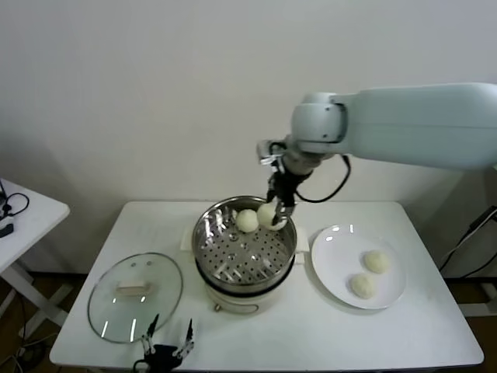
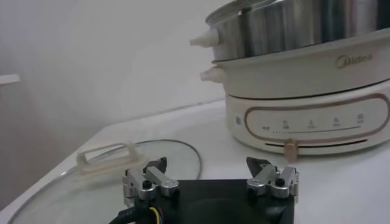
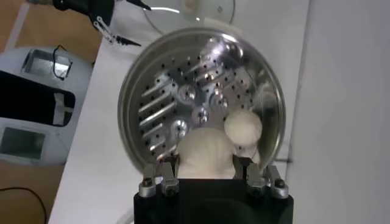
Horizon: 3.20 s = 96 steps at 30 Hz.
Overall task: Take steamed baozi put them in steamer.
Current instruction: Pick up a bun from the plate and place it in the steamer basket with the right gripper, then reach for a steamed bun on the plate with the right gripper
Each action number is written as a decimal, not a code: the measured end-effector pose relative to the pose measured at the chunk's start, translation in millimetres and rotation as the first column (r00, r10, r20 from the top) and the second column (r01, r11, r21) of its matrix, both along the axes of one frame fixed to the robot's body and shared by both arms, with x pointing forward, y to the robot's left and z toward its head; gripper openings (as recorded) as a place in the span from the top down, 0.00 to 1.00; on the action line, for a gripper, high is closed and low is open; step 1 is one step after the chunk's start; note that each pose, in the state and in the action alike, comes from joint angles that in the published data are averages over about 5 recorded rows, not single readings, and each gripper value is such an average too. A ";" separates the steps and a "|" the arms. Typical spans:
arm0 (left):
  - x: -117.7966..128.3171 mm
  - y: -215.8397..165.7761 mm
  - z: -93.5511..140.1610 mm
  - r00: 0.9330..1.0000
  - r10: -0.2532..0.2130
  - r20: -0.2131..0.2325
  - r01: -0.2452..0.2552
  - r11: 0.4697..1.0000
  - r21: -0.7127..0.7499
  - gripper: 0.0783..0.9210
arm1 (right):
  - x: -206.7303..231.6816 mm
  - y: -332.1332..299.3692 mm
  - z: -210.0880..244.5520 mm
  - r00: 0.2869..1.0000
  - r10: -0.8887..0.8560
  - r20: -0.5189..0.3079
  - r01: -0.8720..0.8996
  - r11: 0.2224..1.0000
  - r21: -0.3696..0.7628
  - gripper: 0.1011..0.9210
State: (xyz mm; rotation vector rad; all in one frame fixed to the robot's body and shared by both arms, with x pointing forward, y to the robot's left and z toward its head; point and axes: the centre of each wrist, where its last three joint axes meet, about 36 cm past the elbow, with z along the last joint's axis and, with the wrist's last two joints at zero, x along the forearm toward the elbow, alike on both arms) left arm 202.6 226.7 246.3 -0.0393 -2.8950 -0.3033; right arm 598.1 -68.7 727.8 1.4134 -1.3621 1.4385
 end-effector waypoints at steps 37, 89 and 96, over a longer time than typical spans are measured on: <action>0.5 3.0 -0.1 1.000 0.009 0.011 -0.009 1.000 0.005 0.12 | 13.0 127.8 -119.3 0.984 0.167 0.053 -0.162 0.983 -0.085 0.18; -7.1 2.3 8.9 0.999 0.025 0.034 -0.025 1.000 -0.003 0.12 | -10.3 -272.8 -242.2 0.980 -0.163 -0.110 0.138 0.968 -0.208 0.12; -6.2 2.7 8.3 0.999 0.026 0.036 -0.026 1.000 -0.004 0.12 | -13.2 -281.4 -255.0 0.976 -0.193 -0.101 0.169 0.962 -0.212 0.12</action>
